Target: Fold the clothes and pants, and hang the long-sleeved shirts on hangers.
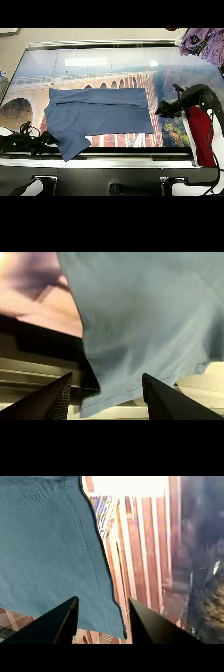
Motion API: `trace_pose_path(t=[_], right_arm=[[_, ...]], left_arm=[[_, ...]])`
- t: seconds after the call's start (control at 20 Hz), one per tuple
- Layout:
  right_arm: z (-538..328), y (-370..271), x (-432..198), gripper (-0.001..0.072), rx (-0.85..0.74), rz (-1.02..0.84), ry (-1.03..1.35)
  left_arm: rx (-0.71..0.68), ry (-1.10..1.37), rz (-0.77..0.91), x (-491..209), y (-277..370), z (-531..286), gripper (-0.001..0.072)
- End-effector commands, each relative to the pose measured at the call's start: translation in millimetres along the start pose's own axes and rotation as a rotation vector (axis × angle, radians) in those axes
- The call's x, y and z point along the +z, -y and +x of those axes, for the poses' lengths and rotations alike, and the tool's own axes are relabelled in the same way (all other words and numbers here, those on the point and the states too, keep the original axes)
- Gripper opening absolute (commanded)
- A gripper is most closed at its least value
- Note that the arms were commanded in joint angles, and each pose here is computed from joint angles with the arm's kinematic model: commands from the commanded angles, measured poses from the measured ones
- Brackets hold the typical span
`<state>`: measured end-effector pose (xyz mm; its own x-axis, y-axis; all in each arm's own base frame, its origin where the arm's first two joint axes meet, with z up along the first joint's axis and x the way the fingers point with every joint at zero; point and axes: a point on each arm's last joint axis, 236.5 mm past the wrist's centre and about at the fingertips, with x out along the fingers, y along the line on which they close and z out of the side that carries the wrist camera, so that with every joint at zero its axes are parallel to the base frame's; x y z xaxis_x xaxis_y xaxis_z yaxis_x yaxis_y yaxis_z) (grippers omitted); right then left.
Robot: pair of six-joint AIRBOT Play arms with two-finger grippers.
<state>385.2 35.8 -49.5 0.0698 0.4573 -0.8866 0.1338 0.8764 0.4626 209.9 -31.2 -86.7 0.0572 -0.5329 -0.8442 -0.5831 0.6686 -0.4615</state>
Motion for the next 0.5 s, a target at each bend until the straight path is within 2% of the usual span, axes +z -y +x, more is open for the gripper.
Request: trace_pose_path(t=[0.0, 0.25, 0.3, 0.35, 0.4, 0.45], right_arm=[[1, -4, 0, 0.0379, 0.021, -0.002, 0.002], [1, -5, -1, 0.0379, 0.023, 0.002, -0.001], [1, -4, -2, 0.0379, 0.024, 0.003, -0.003], [3, -3, -5, 0.0379, 0.021, 0.005, -0.015], [7, 2, -12, 0.0380, 0.010, 0.007, -0.038], [12, 8, -21, 0.0390, -0.004, 0.012, -0.065]], left_arm=[[-0.032, -0.023, -0.043, -13, -2, 14, 0.0511], [-0.125, 0.018, -0.129, -9, 10, 31, 0.0504], [-0.126, 0.015, -0.129, -10, 12, 35, 0.0432], [-0.116, 0.007, -0.120, -12, 12, 40, 0.0207], [-0.110, 0.004, -0.110, -12, 13, 42, 0.0019], [-0.106, 0.010, -0.099, -12, 14, 43, 0.0020]])
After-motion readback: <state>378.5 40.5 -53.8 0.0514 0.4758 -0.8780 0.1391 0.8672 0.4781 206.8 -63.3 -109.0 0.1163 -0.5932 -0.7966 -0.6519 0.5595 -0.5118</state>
